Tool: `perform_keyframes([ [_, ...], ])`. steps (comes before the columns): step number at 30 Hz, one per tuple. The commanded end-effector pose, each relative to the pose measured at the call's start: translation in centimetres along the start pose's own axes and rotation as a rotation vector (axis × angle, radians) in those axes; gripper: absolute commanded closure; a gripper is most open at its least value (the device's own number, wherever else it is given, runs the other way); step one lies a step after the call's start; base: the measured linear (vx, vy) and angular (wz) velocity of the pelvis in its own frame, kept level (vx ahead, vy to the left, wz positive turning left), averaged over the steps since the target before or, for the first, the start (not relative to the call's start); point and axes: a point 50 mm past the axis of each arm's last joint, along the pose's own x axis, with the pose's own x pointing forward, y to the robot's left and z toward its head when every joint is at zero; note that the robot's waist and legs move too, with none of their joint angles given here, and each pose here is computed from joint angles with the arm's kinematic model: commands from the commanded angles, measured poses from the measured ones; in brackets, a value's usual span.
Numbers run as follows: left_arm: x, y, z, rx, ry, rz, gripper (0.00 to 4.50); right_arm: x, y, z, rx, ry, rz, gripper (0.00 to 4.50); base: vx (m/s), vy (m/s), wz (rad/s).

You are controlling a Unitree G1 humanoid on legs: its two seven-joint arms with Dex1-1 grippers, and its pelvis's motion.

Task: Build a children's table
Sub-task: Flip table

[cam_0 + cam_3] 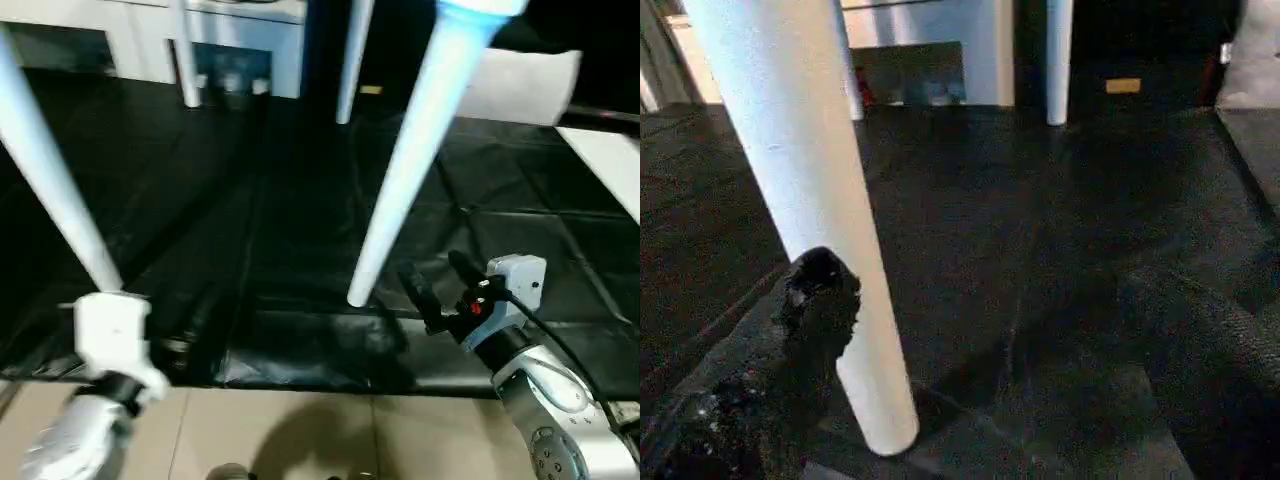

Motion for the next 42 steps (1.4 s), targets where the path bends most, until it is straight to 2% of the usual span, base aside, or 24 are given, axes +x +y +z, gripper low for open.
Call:
perform_keyframes([
  [1,0.2,-0.6,-0.3,-0.002,0.013,-0.019,1.02,0.0,-0.6,0.4,-0.010,-0.007,-0.002,0.00,0.000,0.000,0.00],
  [2,0.4,-0.7,-0.5,-0.011,0.018,-0.022,1.02,0.1,-0.8,0.4,-0.044,-0.003,-0.013,0.00,0.000,0.000,0.00],
  [5,1.2,-1.2,-1.0,-0.038,0.022,-0.047,1.02,0.5,-1.3,0.0,-0.042,0.052,-0.063,0.00,0.000,0.000,0.00],
  [9,1.1,-0.8,-1.3,-0.048,0.021,-0.010,1.02,0.6,-1.3,-0.4,-0.048,0.075,-0.075,0.00,0.000,0.000,0.00],
  [12,0.7,-0.2,-1.4,-0.041,0.027,0.041,1.02,0.7,-0.9,-1.0,-0.042,0.078,-0.086,0.00,0.000,0.000,0.00],
  [18,0.5,0.9,-1.0,-0.065,-0.006,0.111,1.02,0.6,0.5,-0.8,0.001,0.055,-0.008,0.00,-0.036,0.010,0.01],
  [20,0.6,0.8,-1.0,-0.069,-0.011,0.115,1.02,0.3,0.2,-0.8,-0.048,0.050,-0.010,0.00,-0.098,0.047,-0.02],
  [21,0.6,0.7,-1.0,-0.065,-0.010,0.108,1.02,0.1,0.2,-0.9,-0.035,0.053,0.003,0.00,-0.096,0.041,-0.01],
  [26,0.9,0.1,-1.4,-0.062,0.005,0.018,1.02,-0.9,0.6,-1.1,0.014,0.032,0.033,0.00,-0.067,-0.029,0.05],
  [31,1.0,0.0,-1.8,-0.051,0.025,-0.041,1.02,-0.8,1.1,-1.0,0.009,0.022,0.105,0.00,-0.027,0.014,0.04],
  [32,1.0,0.0,-1.9,-0.069,0.026,-0.066,1.02,-0.5,1.1,-1.0,-0.014,0.017,0.111,0.00,-0.056,0.034,0.02],
  [34,0.8,-0.3,-1.9,-0.083,0.023,-0.120,0.76,-0.4,1.1,-1.1,0.009,0.030,0.140,0.00,0.000,0.000,0.00],
  [38,0.2,-1.5,-1.7,-0.123,0.015,-0.304,0.54,-0.9,2.2,-0.8,0.038,0.048,0.347,0.00,0.000,0.000,0.00],
  [41,-0.5,-2.4,-2.0,-0.117,0.043,-0.452,0.23,-1.5,3.0,-1.2,0.024,0.111,0.530,0.00,0.000,0.000,0.00],
  [42,-1.0,-2.7,-2.3,-0.116,0.077,-0.532,0.22,-1.8,3.2,-1.5,0.010,0.160,0.626,0.00,0.000,0.000,0.00],
])
